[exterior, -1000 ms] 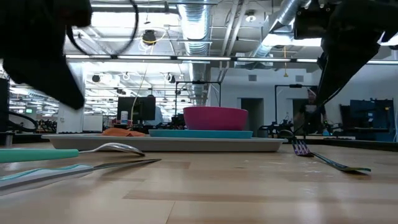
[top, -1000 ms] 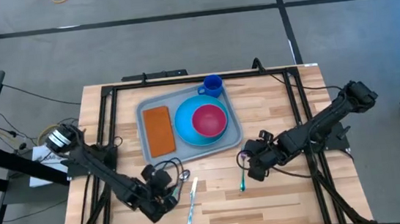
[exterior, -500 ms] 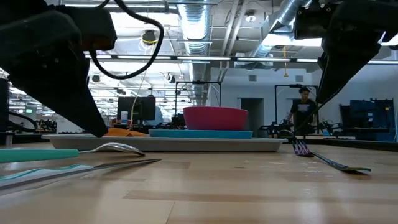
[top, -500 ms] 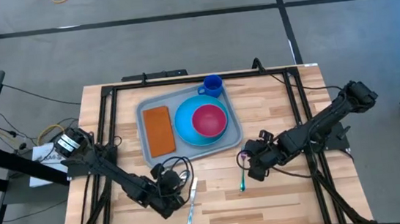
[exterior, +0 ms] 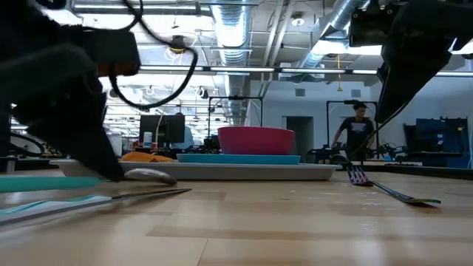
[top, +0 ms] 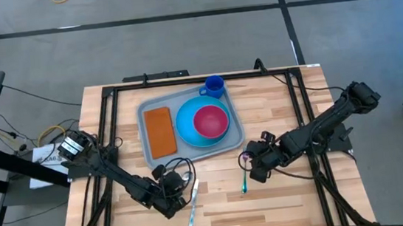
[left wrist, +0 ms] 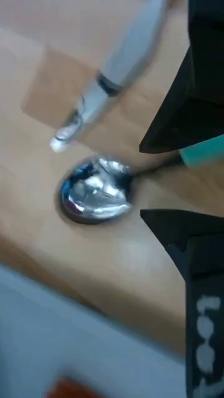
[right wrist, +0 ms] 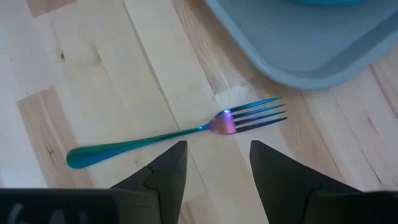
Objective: Set up tray
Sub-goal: Put the blue spoon on the brown napkin on the gray tray
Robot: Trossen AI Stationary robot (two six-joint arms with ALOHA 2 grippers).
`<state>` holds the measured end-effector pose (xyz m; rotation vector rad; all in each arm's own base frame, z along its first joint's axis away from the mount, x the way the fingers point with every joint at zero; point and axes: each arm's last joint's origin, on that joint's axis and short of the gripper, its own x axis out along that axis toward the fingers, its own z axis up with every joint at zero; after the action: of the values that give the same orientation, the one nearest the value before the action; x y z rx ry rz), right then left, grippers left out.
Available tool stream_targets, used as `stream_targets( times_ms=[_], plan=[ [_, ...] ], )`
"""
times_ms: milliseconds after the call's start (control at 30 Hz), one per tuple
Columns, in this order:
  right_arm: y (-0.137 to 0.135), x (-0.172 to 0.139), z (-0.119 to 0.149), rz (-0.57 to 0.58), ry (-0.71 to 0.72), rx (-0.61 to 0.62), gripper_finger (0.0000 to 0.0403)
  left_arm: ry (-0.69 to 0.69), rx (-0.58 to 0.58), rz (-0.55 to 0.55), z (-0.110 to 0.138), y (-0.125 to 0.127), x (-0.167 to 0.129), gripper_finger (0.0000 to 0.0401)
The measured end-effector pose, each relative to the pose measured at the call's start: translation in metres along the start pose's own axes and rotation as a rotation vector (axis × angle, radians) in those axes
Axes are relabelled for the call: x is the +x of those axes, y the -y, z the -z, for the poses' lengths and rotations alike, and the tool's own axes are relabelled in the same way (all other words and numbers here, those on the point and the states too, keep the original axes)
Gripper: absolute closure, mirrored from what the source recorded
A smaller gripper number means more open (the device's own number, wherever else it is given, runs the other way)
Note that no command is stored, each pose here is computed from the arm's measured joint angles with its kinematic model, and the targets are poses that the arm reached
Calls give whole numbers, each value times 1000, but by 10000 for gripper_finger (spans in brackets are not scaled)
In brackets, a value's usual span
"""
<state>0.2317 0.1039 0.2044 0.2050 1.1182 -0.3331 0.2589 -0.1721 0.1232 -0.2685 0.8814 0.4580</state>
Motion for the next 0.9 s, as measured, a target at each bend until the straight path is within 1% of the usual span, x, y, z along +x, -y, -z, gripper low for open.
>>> stream_targets(
  times_ms=[233, 333, 467, 633, 667, 800, 900],
  plan=[
    [0, 0, -1, 11, 17, -1, 236, -6, 9, -38, 6, 2, 16, 254],
    [0, 0, -1, 12, 17, 0, 238, -8, 18, -58, 8, 2, 20, 261],
    [0, 0, -1, 12, 17, 0, 238, 5, 34, -66, 7, 3, 19, 294],
    [0, 0, -1, 11, 21, 2, 239, 14, 70, -57, 3, 8, 18, 375],
    [0, 0, -1, 10, 21, 2, 239, 13, 75, -57, 2, 9, 17, 386],
    [-1, 0, -2, 2, 29, 7, 239, -2, 90, -45, -6, 18, 13, 386],
    [-2, 0, -3, -6, 37, 11, 240, -3, 118, -49, -20, 29, 2, 396]
  ],
)
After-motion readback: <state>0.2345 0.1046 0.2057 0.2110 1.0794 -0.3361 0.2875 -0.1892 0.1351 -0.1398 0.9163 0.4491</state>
